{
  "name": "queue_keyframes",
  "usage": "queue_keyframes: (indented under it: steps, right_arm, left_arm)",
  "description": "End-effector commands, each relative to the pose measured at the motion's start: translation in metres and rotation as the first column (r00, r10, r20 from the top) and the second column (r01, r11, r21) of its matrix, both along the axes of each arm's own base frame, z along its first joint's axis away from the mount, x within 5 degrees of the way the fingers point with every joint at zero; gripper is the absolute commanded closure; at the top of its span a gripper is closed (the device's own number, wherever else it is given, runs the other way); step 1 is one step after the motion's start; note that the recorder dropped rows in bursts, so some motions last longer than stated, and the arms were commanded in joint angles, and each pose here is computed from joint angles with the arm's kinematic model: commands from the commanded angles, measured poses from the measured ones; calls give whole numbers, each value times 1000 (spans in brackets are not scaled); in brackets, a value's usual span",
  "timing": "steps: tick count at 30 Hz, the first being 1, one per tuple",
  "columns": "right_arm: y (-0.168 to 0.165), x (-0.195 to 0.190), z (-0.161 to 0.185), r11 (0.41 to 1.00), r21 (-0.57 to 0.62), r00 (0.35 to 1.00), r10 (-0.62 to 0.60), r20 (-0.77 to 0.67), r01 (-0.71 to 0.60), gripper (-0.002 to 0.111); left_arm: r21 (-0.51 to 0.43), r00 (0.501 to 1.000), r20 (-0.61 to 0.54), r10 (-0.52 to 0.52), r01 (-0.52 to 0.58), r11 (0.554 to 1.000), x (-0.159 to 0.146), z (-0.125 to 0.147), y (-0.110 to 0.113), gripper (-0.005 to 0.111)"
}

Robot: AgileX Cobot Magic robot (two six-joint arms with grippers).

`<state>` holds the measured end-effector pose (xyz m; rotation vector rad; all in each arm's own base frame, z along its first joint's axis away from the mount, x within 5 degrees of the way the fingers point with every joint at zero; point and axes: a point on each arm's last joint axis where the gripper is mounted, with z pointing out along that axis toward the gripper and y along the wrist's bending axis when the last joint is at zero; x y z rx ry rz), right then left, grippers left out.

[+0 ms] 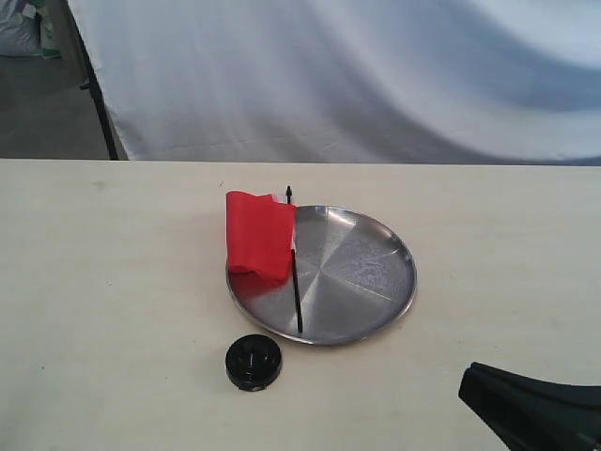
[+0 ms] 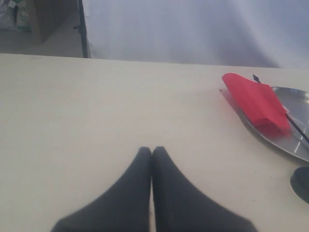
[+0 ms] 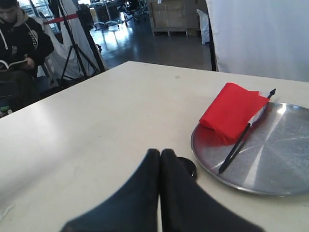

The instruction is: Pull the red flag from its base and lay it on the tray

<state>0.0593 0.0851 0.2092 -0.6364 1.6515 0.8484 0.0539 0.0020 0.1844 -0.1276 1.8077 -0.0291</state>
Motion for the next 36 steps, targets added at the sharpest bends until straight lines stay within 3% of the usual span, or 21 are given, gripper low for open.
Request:
queue_keyframes:
  steps: [1,16,20,25,34,36]
  right_arm:
    - [-2,-1,1,1000,28,1000,-5,2,5,108]
    - [-2,-2,0,1000,4,1000,6,9,-6,108]
    - [-1,-6,-8,996,-72,998,58,-31,-60,108]
    - [-1,-12,-13,972,-196,990,140,33,-131,108]
    - [-20,-19,-4,992,-87,969,110,222,-92,108]
    - [-22,-22,-5,987,-106,963,140,230,-118,108]
  left_arm:
    - [4,1000,2,2,-2,1000,0,-1,0,107]
    - [4,1000,2,2,-2,1000,0,-1,0,107]
    - [4,1000,2,2,-2,1000,0,-1,0,107]
    - [4,1000,2,2,-2,1000,0,-1,0,107]
    - [4,1000,2,2,-2,1000,0,-1,0,107]
    - [4,1000,2,2,-2,1000,0,-1,0,107]
